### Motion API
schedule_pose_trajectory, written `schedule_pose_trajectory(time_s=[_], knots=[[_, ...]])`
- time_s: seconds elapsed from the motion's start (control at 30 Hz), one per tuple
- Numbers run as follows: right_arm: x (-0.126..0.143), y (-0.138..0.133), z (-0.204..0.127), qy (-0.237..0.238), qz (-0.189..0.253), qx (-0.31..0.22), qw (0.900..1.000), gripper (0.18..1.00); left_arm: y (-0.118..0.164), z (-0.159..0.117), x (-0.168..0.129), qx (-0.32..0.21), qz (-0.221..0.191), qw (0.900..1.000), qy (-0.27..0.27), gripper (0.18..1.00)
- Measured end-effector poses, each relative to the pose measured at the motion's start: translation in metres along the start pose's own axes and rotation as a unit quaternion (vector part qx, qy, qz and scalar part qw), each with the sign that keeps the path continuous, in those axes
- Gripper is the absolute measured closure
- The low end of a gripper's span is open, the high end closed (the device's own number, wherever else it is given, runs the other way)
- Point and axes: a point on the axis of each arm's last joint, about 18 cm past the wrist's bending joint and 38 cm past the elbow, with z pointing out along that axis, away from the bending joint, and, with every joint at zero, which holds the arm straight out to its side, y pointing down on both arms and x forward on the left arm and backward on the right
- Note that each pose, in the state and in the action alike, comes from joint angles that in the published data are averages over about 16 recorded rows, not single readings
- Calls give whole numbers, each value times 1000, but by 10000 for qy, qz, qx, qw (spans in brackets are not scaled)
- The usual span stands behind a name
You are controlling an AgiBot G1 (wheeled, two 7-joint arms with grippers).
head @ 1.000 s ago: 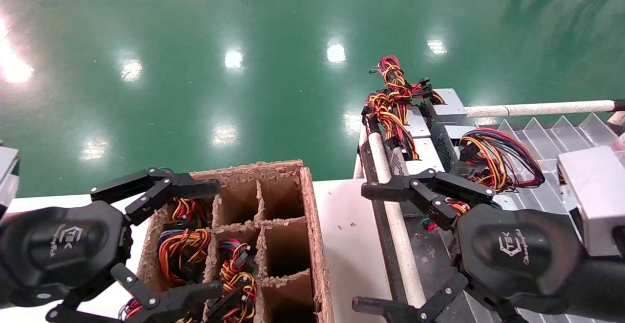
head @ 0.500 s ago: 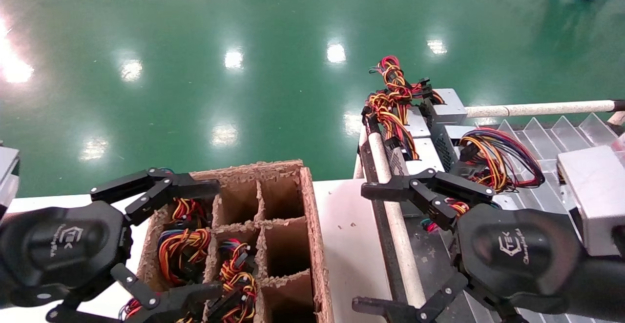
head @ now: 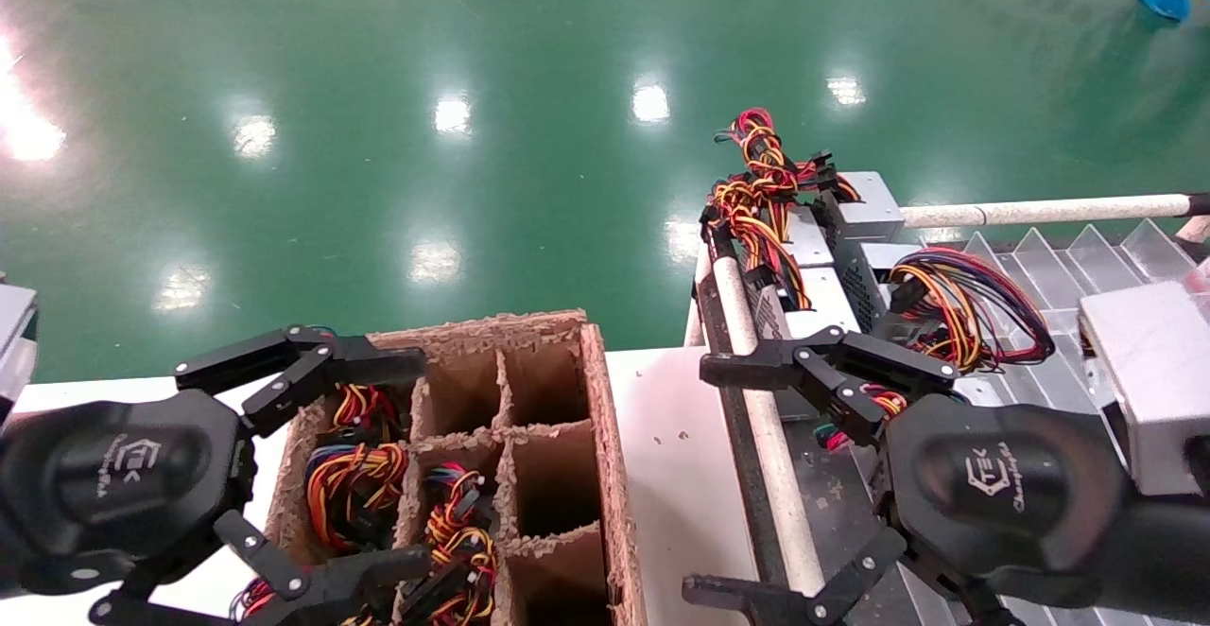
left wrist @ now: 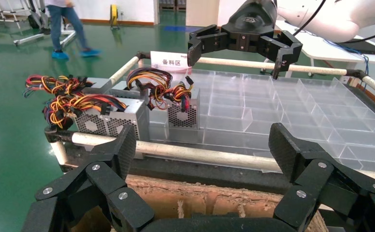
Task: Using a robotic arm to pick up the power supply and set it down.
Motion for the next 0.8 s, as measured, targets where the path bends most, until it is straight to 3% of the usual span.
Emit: schedule_pose_trajectory(time_s=[0.8], knots=[[0, 0, 0, -1, -2, -1, 10000, 178, 0, 0, 0, 0, 0, 10000, 0, 184]])
